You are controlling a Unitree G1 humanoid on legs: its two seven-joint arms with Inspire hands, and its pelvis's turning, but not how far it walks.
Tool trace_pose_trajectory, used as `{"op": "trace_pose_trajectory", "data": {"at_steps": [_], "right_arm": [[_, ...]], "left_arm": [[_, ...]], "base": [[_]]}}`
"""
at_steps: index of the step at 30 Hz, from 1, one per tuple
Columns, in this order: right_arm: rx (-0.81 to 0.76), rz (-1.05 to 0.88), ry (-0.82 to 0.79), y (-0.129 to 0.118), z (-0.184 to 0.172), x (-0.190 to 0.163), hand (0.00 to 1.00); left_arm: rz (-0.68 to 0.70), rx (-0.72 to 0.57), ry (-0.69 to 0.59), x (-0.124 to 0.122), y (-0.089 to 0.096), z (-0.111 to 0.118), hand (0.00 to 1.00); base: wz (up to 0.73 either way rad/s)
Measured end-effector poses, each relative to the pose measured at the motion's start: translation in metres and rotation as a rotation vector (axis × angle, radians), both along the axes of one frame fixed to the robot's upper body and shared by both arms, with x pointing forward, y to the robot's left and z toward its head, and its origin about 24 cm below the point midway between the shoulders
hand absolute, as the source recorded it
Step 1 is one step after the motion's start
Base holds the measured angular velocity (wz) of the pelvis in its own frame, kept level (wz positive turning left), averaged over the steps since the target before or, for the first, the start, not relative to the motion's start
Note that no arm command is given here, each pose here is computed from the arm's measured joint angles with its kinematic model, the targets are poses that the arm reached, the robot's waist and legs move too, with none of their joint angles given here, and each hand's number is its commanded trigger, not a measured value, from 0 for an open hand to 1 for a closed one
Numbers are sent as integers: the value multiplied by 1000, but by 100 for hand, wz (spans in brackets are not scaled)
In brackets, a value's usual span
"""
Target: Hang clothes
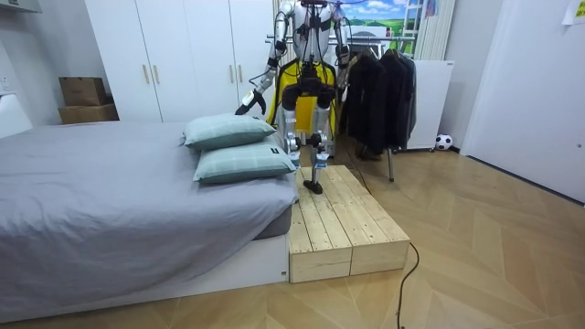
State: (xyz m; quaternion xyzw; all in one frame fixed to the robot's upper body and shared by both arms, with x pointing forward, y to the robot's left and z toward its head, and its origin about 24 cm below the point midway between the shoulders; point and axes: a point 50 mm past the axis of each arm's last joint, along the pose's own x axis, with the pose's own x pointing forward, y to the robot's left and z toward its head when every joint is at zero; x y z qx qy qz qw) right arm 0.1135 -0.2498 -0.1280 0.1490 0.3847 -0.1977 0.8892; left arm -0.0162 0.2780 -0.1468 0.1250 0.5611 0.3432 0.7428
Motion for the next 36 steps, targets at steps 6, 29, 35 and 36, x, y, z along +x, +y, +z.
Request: {"op": "trace_pose_trajectory", "data": {"at_steps": [6,29,35,36], "right_arm": [[9,53,131,1,-15,-33,0],[156,141,356,19,-38,-80,0],[169,157,379,20,-39,-79,0],[169,161,380,21,-39,-79,0]], "left_arm": [[17,-22,7,-5,0,-1,0],[61,-97,5,3,-4,-6,0],[56,-113,20,7,-3,-7,0],[56,-114,20,7,-3,-7,0]], "base": [[-1],[0],[2],[0]]}}
